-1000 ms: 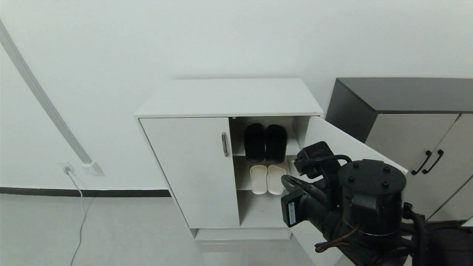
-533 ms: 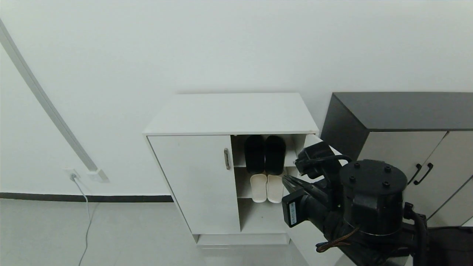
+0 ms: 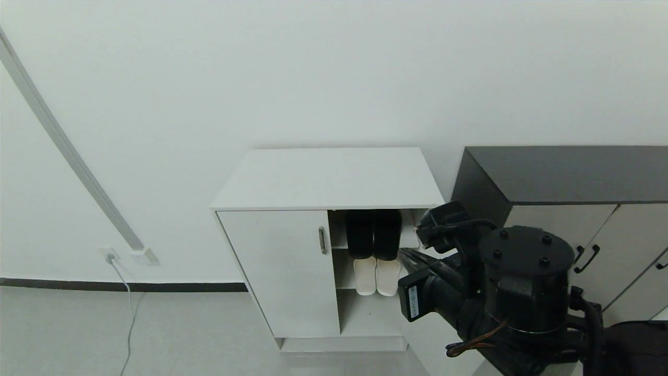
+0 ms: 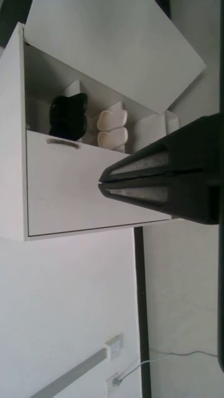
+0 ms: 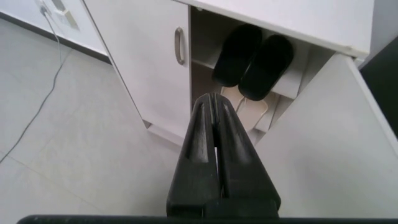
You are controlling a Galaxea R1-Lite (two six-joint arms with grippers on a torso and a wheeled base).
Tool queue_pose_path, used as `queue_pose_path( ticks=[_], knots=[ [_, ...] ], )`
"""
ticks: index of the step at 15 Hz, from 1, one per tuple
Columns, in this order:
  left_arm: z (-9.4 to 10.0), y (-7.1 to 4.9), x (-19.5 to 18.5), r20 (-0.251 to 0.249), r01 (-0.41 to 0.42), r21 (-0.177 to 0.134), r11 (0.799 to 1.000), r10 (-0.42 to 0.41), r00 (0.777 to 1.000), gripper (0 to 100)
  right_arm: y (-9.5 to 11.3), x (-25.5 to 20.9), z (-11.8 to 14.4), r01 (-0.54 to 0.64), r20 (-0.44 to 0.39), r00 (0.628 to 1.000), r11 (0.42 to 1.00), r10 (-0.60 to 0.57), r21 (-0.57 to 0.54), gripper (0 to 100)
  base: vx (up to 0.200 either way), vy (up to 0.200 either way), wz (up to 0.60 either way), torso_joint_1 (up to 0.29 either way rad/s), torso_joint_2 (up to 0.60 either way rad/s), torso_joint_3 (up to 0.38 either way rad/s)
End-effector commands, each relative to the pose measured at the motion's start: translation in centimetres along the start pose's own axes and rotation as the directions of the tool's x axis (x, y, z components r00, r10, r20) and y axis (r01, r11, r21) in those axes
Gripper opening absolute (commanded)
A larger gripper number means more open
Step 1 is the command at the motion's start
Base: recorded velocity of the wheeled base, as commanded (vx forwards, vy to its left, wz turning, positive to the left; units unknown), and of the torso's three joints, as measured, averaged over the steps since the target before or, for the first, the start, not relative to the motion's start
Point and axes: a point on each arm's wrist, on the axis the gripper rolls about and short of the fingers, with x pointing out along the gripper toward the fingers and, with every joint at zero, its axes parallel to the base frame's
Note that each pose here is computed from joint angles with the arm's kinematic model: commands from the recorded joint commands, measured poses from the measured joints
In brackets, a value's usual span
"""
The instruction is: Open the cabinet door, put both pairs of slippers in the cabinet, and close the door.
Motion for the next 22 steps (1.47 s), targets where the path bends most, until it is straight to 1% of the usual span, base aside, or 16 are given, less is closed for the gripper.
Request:
queue_pose_path(
  ticks=[1,6,14,16,21,22],
  knots=[
    [0.0,0.0,0.0,-0.001,0.0,0.0,1.0,0.0,1.0,0,0.0,-0.1,0.0,0.0,-0.001,1.0,1.0,0.0,-0.001,0,0.0,0.0,0.0,0.178,-0.36,-0.203],
    [0.0,0.0,0.0,-0.001,0.0,0.0,1.0,0.0,1.0,0,-0.3,0.2,-0.2,0.007,-0.007,1.0,1.0,-0.007,0.002,0,0.0,0.0,0.0,0.164,-0.35,-0.188],
    [0.0,0.0,0.0,-0.001,0.0,0.0,1.0,0.0,1.0,0,-0.2,0.5,-0.6,-0.007,-0.02,1.0,1.0,0.007,-0.006,0,0.0,0.0,0.0,0.006,-0.01,-0.007],
    [0.0,0.0,0.0,-0.001,0.0,0.0,1.0,0.0,1.0,0,-0.8,0.8,-0.6,0.009,-0.024,1.0,1.0,-0.01,-0.004,0,0.0,0.0,0.0,0.0,0.0,0.0],
    [0.0,0.0,0.0,-0.001,0.0,0.0,1.0,0.0,1.0,0,-1.7,1.7,-0.9,0.031,-0.039,0.999,1.0,-0.031,-0.004,0,0.0,0.0,-0.6,0.002,0.0,-0.001],
    [0.0,0.0,0.0,-0.001,0.0,-0.002,1.0,0.0,1.0,0,-2.1,1.9,-1.0,0.045,-0.043,0.998,0.999,-0.045,-0.003,0,0.0,0.0,0.0,0.0,0.0,0.0]
  ],
)
